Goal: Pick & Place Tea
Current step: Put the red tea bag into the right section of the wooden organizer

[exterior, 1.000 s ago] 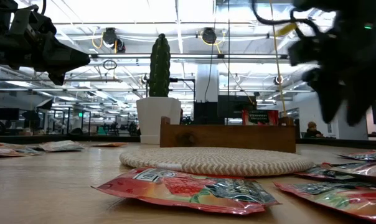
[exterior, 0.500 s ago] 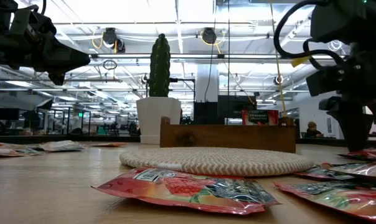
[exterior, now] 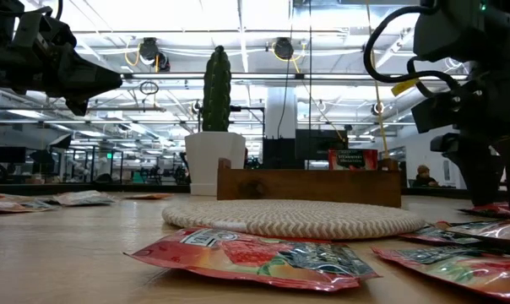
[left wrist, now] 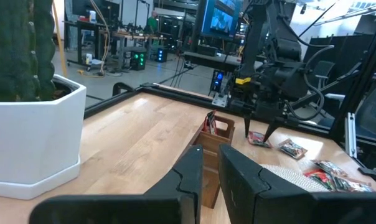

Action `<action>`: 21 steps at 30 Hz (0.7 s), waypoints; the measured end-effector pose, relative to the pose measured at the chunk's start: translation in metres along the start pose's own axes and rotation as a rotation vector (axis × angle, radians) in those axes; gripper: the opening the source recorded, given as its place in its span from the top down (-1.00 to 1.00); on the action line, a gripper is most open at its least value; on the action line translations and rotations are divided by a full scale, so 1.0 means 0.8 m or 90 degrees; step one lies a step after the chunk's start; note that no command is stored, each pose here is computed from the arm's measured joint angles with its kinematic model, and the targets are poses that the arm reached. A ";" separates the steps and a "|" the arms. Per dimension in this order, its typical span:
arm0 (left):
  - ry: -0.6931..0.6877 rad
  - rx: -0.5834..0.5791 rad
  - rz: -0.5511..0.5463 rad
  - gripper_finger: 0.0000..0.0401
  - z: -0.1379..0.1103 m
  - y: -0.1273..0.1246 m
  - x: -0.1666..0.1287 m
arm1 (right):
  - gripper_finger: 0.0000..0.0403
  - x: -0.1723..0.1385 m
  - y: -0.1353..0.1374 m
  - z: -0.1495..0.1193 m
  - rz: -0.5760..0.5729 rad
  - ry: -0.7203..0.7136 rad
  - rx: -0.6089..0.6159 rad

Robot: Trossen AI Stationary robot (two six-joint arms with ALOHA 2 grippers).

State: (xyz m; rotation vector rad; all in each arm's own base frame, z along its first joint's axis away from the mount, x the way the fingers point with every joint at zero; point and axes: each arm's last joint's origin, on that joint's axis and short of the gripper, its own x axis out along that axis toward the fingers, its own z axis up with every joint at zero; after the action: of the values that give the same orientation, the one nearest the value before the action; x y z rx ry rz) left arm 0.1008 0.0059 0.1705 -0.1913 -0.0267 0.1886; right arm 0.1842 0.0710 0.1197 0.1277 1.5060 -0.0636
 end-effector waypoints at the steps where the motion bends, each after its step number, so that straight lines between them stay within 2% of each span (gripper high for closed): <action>1: 0.000 0.000 0.000 0.74 0.000 0.000 0.000 | -0.02 0.000 0.000 0.000 0.003 0.001 -0.003; 21: 0.000 0.000 0.000 0.74 0.000 0.000 0.000 | 0.97 0.000 -0.014 0.007 0.012 0.005 -0.026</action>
State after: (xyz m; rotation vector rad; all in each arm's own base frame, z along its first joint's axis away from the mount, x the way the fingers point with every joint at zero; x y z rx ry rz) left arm 0.1008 0.0059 0.1705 -0.1915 -0.0268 0.1886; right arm 0.1882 0.0591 0.1193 0.1090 1.5121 -0.0166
